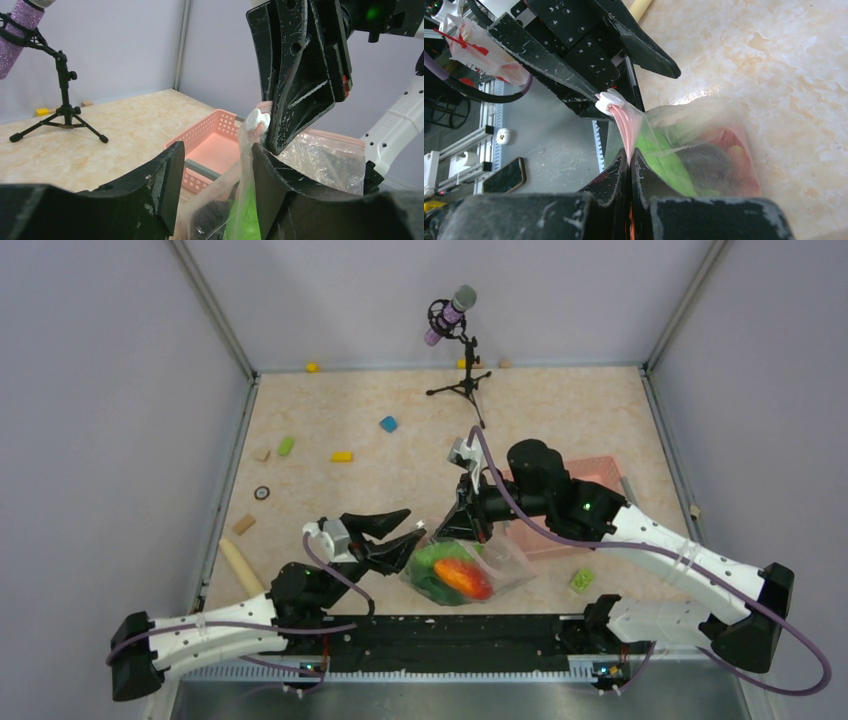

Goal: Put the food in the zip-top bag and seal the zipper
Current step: Zip the zipper food storage bag at the center of the board.

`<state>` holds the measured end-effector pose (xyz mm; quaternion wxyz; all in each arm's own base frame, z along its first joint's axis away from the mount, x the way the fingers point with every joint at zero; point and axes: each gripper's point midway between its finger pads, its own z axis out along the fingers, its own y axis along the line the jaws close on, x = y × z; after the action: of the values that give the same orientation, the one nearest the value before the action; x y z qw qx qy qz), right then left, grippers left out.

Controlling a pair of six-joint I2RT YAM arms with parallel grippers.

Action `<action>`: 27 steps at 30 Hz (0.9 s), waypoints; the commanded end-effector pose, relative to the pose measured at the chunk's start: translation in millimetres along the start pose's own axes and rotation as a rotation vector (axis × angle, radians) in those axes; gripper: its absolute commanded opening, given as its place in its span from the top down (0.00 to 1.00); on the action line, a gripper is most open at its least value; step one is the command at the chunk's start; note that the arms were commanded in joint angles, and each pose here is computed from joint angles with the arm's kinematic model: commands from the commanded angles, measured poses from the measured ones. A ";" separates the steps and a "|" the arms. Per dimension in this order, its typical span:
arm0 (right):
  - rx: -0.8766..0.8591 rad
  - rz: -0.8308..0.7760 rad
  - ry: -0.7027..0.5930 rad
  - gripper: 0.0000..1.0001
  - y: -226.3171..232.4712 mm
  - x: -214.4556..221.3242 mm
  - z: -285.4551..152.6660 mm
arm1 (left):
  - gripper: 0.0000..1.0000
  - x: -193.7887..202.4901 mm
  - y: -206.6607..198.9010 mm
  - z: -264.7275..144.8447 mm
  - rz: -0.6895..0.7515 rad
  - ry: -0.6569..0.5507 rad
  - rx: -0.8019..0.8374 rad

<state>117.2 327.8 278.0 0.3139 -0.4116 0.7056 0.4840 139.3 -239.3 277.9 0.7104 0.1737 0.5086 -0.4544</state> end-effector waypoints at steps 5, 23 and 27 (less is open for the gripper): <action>-0.049 -0.042 -0.113 1.00 22.0 -40.4 -9.4 | 0.49 -6.2 -12.5 4.3 -0.040 -0.041 0.137; -0.035 -0.038 -0.098 1.00 20.6 -36.6 -12.0 | 0.71 -9.6 -32.9 2.5 -0.008 -0.053 0.268; -0.052 -0.037 -0.087 1.00 22.7 -35.1 -10.2 | 0.72 -11.8 -30.9 3.7 0.004 -0.050 0.255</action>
<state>116.4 327.2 277.0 0.3061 -0.4015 0.7136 0.4857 118.3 -258.1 280.9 0.6812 0.2553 0.4537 -0.5148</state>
